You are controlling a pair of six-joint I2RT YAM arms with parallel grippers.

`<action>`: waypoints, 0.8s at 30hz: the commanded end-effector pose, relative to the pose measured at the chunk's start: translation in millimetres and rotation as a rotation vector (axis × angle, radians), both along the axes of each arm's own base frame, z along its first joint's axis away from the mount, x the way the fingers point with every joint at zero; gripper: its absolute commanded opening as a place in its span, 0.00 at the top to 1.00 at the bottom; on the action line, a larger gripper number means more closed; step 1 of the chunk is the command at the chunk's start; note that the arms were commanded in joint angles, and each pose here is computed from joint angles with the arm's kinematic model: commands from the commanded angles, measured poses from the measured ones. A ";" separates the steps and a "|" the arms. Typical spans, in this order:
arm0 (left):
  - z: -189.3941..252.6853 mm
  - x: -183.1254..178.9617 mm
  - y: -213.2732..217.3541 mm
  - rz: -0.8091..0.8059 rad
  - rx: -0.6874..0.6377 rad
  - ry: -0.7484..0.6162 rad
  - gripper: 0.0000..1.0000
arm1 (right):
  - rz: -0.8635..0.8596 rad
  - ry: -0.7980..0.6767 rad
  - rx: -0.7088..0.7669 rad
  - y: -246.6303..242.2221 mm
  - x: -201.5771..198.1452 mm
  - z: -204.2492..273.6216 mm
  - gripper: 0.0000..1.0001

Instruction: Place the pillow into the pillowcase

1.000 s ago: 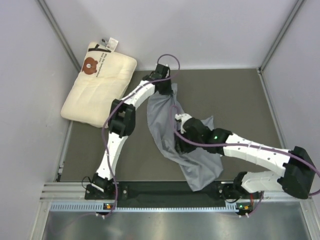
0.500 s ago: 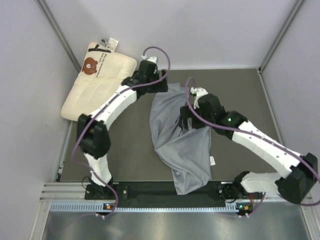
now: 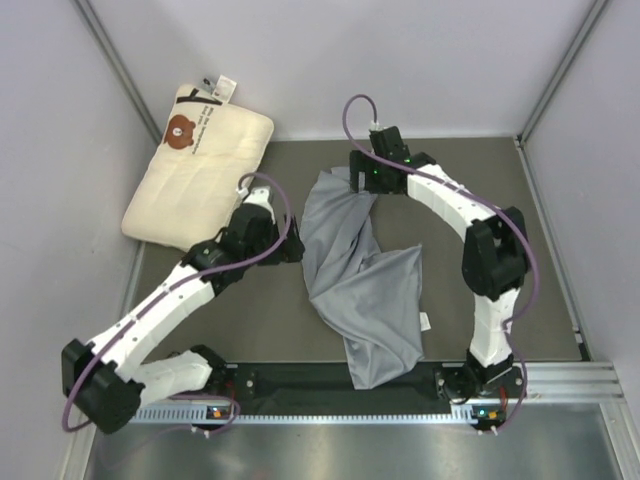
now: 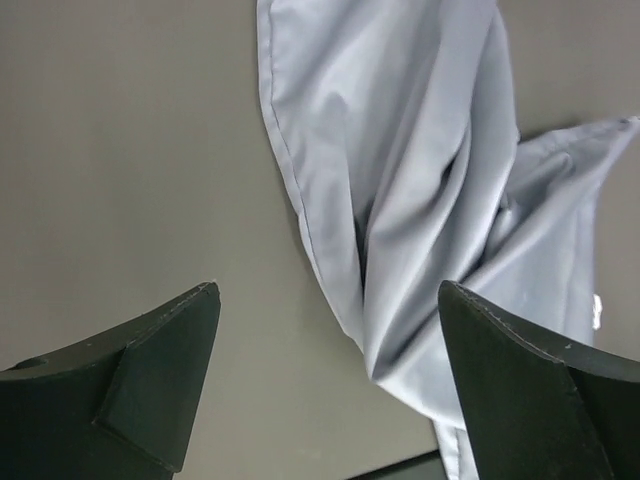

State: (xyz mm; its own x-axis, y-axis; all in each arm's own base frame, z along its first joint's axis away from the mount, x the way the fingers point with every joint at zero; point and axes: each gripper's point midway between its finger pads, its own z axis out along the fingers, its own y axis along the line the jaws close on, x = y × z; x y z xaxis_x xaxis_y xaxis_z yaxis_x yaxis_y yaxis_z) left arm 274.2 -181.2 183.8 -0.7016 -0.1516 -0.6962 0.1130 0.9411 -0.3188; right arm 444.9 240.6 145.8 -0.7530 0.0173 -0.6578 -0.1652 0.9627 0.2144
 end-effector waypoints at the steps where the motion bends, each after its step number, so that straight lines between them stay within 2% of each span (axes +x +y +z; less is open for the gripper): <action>1: 13.8 -22.5 1.9 0.018 -0.081 -0.031 0.05 | -0.111 -0.008 0.026 -9.2 48.5 -13.0 0.05; 3: 8.7 -35.6 3.8 0.007 -0.069 -0.014 0.05 | -0.132 -0.015 0.043 -11.1 68.5 -14.0 0.07; 4: 7.2 -41.0 6.5 0.010 -0.073 -0.012 0.05 | -0.136 0.017 0.029 -11.1 73.7 -34.7 0.07; 8: -2.2 -58.0 6.6 -0.008 -0.101 0.021 0.05 | -0.114 0.025 0.049 -0.1 89.7 -49.4 0.08; 11: -13.7 -68.5 3.1 -0.030 -0.124 0.056 0.06 | -0.096 0.037 0.083 10.3 94.0 -55.4 0.16; 14: -25.2 -75.1 -1.9 -0.048 -0.138 0.087 0.07 | -0.104 0.032 0.092 11.6 96.6 -56.8 0.41; 15: -29.4 -77.0 -2.5 -0.050 -0.142 0.096 0.07 | -0.104 0.027 0.095 11.1 97.2 -54.3 0.61; 17: -31.2 -78.8 -6.2 -0.060 -0.153 0.099 0.08 | -0.126 0.029 0.098 4.8 98.0 -52.8 0.81; 18: -34.3 -80.3 -7.4 -0.065 -0.153 0.106 0.08 | -0.163 0.021 0.108 -10.1 103.3 -46.1 1.00; 20: -32.4 -84.2 -18.5 -0.118 -0.176 0.102 0.08 | -0.237 0.027 0.131 -32.8 108.7 -42.2 1.00; 22: -42.1 -92.0 -32.2 -0.201 -0.164 0.140 0.08 | -0.374 0.036 0.141 -89.6 114.0 -35.4 1.00; 23: -45.8 -96.6 -38.4 -0.223 -0.147 0.153 0.08 | -0.432 0.068 0.126 -115.6 106.4 -46.4 1.00; 24: -53.7 -97.6 -44.1 -0.227 -0.125 0.178 0.07 | -0.540 0.032 0.133 -166.1 106.7 -26.2 1.00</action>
State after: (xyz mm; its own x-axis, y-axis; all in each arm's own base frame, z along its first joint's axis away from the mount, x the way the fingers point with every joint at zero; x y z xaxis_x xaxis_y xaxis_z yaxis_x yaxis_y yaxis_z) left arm 181.4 -198.6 133.0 -0.8224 -0.1156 -0.5570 0.1751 0.8802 -0.4411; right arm 536.5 195.7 58.7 -0.7968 0.2663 -0.5423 0.1069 0.9456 0.3073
